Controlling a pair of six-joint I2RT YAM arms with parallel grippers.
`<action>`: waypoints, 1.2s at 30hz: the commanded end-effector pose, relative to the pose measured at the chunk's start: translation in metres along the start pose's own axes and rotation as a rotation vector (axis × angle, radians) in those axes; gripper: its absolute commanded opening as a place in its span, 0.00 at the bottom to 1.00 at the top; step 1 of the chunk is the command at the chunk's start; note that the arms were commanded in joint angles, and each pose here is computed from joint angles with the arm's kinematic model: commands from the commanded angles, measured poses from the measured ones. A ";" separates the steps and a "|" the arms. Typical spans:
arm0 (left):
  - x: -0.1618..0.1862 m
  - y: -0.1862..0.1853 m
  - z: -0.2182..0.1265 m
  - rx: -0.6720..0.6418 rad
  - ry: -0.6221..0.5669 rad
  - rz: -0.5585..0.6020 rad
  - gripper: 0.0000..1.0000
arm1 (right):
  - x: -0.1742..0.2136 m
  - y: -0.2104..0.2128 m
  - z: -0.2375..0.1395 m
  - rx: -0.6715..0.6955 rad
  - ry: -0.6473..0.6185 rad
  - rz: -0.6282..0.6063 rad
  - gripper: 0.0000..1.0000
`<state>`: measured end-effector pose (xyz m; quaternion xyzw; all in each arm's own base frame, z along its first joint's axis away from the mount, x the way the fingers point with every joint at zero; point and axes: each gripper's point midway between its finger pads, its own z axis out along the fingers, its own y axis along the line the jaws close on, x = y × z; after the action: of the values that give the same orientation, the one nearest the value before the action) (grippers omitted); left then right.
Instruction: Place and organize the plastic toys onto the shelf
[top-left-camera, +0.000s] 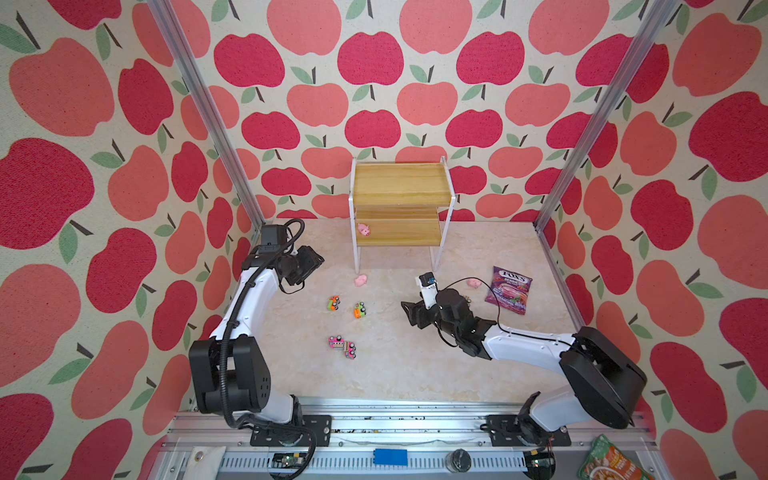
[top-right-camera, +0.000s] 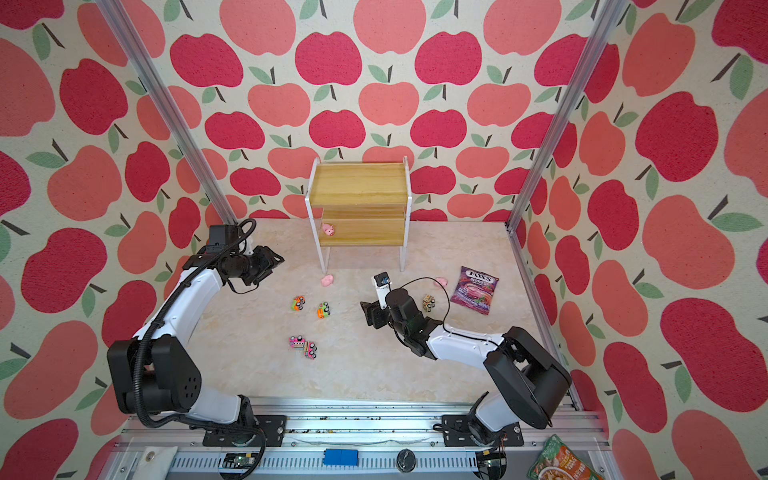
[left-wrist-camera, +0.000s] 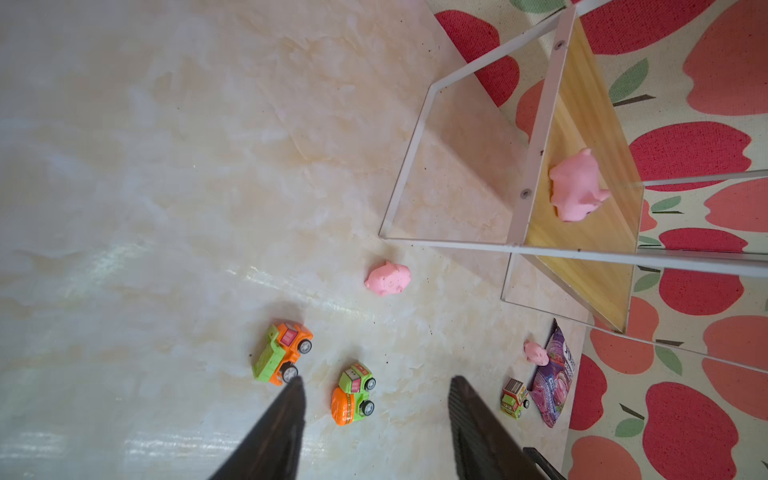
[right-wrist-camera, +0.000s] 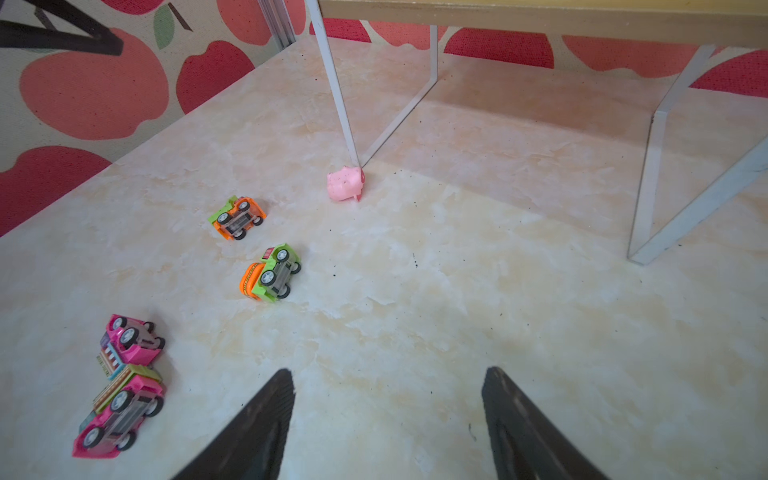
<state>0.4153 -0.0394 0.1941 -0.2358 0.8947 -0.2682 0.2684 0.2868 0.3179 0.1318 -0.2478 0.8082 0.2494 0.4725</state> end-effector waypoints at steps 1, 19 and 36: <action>-0.039 -0.018 0.009 0.113 -0.047 -0.027 0.29 | -0.012 0.010 -0.006 -0.077 -0.047 0.023 0.74; -0.107 -0.091 0.074 0.497 0.120 0.022 0.00 | -0.003 0.033 0.004 -0.300 -0.039 -0.035 0.73; -0.066 -0.125 0.113 0.528 0.235 0.057 0.00 | -0.020 0.016 -0.004 -0.244 -0.066 -0.085 0.70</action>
<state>0.5674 -0.1275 0.2239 -0.1029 0.8271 -0.4976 0.2404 0.2809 0.3331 0.1417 -0.3248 0.7535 0.3355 0.4627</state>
